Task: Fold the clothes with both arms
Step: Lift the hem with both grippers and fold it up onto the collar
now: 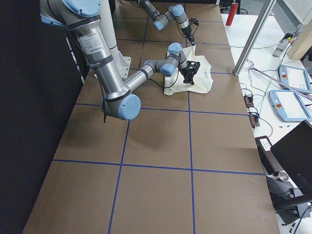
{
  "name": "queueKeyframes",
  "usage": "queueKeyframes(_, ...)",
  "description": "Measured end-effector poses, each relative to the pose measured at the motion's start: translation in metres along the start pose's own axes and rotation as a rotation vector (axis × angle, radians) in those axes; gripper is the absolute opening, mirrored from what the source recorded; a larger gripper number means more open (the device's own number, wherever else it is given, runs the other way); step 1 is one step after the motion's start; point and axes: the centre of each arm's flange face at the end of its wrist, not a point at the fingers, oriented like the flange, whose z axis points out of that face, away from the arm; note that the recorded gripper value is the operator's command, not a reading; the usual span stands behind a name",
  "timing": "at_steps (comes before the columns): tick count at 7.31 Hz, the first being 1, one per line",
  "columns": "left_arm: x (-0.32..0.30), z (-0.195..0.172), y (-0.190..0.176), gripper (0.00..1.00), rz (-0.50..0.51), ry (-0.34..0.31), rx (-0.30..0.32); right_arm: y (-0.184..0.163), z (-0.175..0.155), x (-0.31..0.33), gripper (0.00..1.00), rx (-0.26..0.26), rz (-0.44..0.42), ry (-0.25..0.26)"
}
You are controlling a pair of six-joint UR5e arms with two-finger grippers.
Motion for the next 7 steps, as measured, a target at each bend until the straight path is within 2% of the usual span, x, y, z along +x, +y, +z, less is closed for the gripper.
queueKeyframes(2, -0.011, 0.024, -0.009, 0.0, 0.013, -0.01, 0.012, -0.037, 0.03, -0.016, 0.0, 0.009, -0.013, 0.054)
queueKeyframes(5, -0.016, 0.042, -0.011, 0.0, 0.017, -0.013, 0.018, -0.056, 0.067, -0.041, 0.0, 0.015, -0.027, 0.121)
queueKeyframes(6, -0.017, 0.047, -0.011, 0.01, 0.017, -0.005, 0.02, -0.056, 0.076, -0.048, 0.08, 0.011, -0.029, 0.137)
queueKeyframes(7, -0.018, 0.049, -0.011, 0.39, 0.018, -0.001, 0.02, -0.05, 0.082, -0.05, 0.28, 0.006, -0.034, 0.147)
